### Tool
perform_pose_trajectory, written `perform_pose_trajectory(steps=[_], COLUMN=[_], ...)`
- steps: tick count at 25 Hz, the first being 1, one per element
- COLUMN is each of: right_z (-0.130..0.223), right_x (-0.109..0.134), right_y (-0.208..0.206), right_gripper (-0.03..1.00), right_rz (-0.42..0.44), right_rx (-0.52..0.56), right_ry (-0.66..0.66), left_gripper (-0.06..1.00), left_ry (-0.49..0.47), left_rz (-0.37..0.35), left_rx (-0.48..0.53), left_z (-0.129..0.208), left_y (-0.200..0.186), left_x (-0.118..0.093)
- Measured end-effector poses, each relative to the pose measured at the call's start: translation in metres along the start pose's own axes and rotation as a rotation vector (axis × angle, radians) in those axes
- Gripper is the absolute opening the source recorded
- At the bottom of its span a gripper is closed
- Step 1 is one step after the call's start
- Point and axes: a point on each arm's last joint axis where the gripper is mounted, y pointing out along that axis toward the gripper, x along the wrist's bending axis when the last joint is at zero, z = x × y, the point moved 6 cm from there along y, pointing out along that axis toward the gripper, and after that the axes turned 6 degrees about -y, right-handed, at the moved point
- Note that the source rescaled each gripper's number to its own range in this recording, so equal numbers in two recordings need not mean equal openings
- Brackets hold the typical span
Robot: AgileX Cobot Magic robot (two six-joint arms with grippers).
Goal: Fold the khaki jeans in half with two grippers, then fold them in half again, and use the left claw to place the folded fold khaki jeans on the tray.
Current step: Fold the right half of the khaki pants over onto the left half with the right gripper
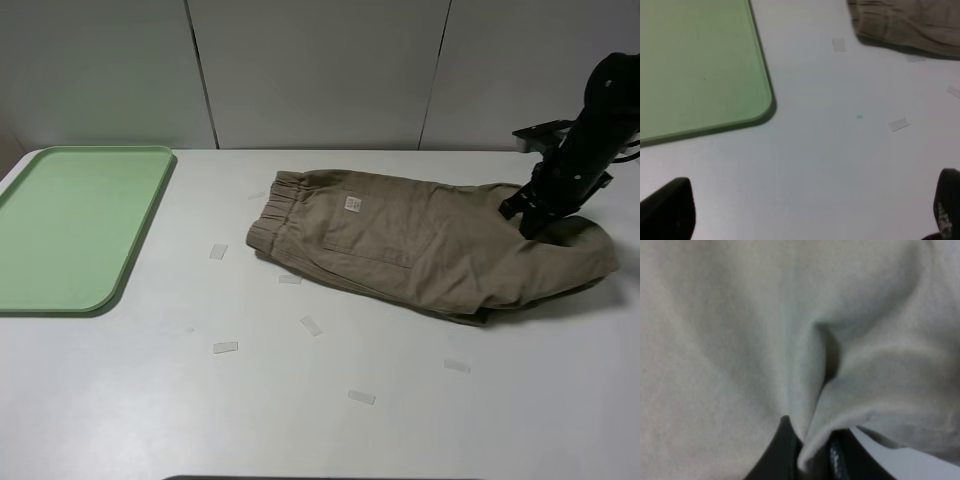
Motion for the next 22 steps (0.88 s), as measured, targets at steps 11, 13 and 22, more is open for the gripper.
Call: perform_pose_trajectory(steps=[11,13,22], right_z=[-0.003,-0.013,-0.050], right_x=[-0.010,0.014,0.086], right_y=[-0.045,-0.046,-0.058], right_gripper=[0.11,0.11,0.11], right_rz=[0.181,0.164,0.104], right_rx=[-0.024,-0.028,-0.116], right_ry=[-0.104,-0.142,-0.171], left_gripper=[0.99,0.99,0.99], left_ry=[0.000,0.000,0.000], left_rz=[0.000,0.000,-0.001], left_rx=[0.000,0.000,0.000], left_z=[0.000,0.000,0.000], left_y=[0.000,0.000,0.000], left_x=[0.000,0.000,0.000])
